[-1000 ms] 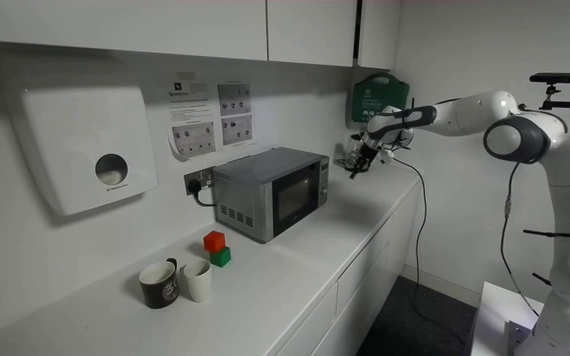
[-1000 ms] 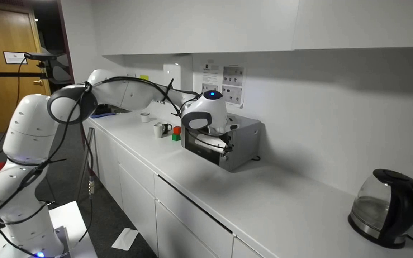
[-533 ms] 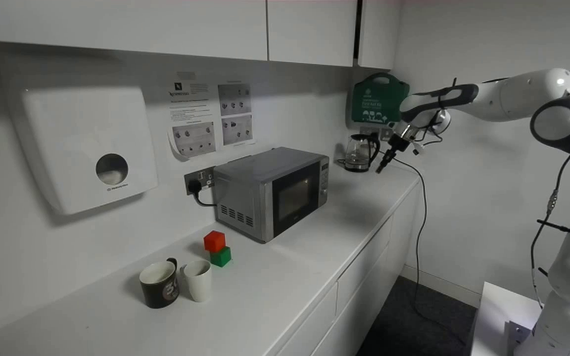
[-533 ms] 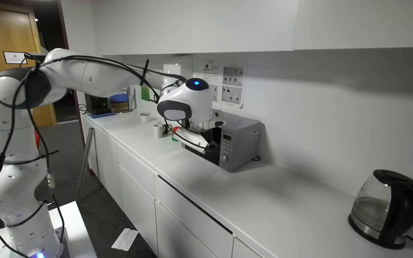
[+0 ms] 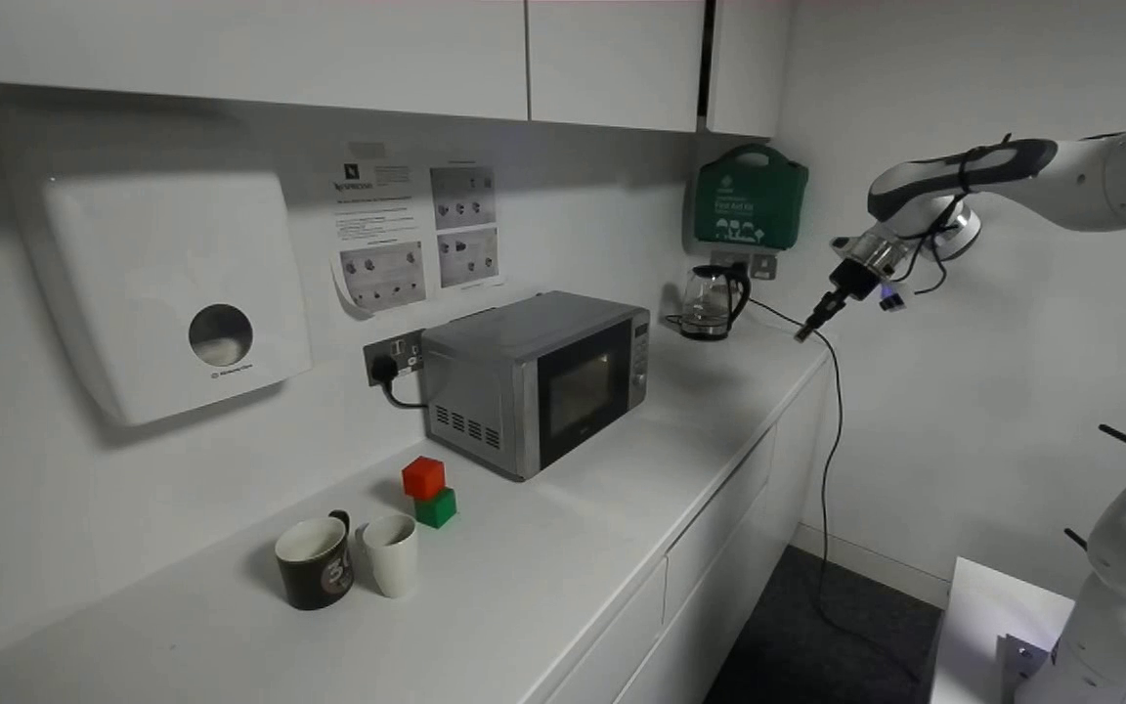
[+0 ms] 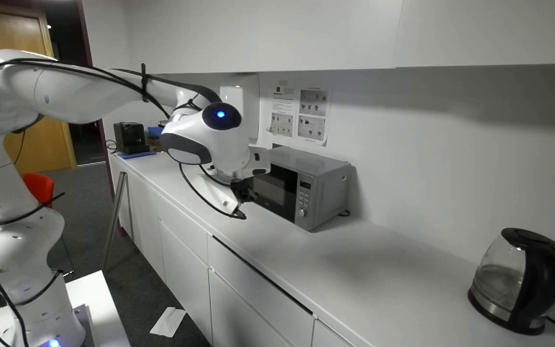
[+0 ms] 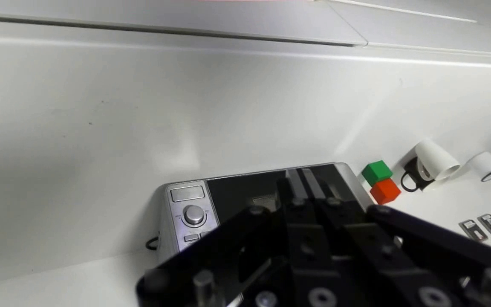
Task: Press a button on the microwave
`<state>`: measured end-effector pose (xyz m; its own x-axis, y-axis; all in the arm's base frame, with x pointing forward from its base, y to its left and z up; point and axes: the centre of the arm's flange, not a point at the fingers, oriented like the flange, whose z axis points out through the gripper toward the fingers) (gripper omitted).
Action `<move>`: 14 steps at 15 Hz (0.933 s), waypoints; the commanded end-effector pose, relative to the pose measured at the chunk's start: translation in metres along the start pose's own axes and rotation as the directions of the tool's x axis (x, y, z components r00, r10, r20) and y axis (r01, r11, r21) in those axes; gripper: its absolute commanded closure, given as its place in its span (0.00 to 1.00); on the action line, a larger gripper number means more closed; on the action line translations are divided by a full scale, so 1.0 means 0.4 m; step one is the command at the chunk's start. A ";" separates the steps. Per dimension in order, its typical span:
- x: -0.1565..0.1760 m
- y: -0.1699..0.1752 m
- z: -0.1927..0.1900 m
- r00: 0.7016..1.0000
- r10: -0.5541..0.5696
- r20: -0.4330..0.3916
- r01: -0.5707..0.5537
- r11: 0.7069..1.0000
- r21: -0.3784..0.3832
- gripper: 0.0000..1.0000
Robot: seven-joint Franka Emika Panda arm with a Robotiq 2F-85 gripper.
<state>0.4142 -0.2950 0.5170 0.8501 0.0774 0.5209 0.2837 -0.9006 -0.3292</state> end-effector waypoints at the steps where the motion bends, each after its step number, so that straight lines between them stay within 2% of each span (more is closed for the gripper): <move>1: -0.087 -0.061 -0.030 0.997 -0.003 -0.072 0.006 0.999 0.037 1.00; 8: -0.093 -0.069 -0.042 0.994 0.022 -0.104 -0.019 0.999 0.035 1.00; 9: -0.084 -0.048 -0.040 0.998 0.021 -0.061 -0.019 0.999 0.031 0.99; 14: -0.082 -0.049 -0.039 0.998 0.020 -0.062 -0.018 0.999 0.034 0.99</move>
<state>0.3738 -0.2864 0.5184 0.8264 0.0326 0.5622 0.2835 -0.8867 -0.3652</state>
